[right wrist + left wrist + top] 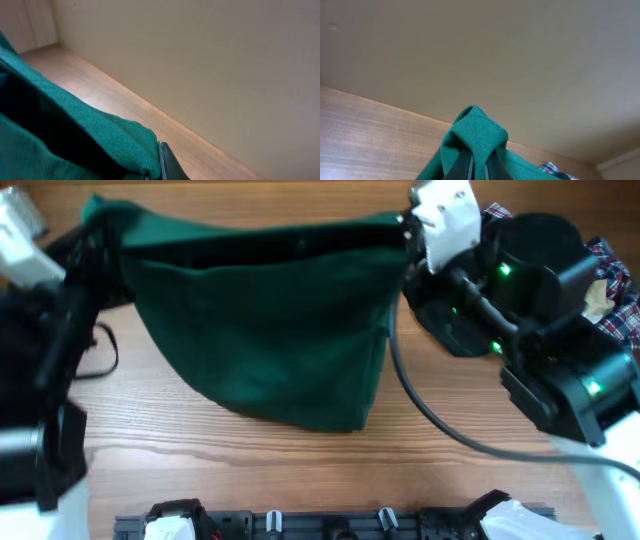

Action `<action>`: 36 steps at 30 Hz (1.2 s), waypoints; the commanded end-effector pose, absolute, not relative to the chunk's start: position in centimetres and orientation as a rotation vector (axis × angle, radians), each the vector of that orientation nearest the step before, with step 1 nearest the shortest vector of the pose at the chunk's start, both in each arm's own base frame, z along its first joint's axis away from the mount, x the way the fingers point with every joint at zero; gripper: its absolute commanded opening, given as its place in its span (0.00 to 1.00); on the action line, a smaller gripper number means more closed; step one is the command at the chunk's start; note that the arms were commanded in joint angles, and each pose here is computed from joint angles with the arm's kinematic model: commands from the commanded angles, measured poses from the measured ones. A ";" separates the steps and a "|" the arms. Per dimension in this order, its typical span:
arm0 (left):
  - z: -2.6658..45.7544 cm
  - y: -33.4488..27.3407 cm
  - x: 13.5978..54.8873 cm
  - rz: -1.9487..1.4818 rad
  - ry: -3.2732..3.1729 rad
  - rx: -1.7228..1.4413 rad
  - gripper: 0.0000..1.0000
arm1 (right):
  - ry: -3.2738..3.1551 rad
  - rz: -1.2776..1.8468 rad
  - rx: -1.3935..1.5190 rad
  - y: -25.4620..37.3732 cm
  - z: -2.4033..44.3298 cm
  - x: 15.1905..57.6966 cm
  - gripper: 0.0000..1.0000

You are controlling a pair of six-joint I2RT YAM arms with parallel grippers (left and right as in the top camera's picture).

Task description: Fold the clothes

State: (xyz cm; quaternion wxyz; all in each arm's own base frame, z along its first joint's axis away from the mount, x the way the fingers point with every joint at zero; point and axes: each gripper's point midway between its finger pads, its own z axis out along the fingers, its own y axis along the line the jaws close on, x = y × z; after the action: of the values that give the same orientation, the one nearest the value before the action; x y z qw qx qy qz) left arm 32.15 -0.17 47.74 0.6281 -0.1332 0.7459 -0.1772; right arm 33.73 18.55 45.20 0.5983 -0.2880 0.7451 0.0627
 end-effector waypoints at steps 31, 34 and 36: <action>42.9 -2.5 28.8 -0.331 1.942 -0.265 0.04 | 1.889 0.338 -0.545 12.7 44.3 30.3 0.04; 44.1 -2.4 24.7 -0.339 1.895 -0.255 0.04 | 1.901 0.401 -0.553 12.4 44.6 26.1 0.04; 44.6 -2.2 22.2 -0.351 1.869 -0.262 0.04 | 1.895 0.432 -0.573 12.3 44.9 23.6 0.04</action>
State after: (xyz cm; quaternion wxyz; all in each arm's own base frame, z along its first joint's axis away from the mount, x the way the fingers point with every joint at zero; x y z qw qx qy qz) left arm 24.60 -4.13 43.66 0.5448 -0.0906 0.8122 -0.1880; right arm 25.69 13.43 43.25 0.5083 -0.2590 0.8012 0.1806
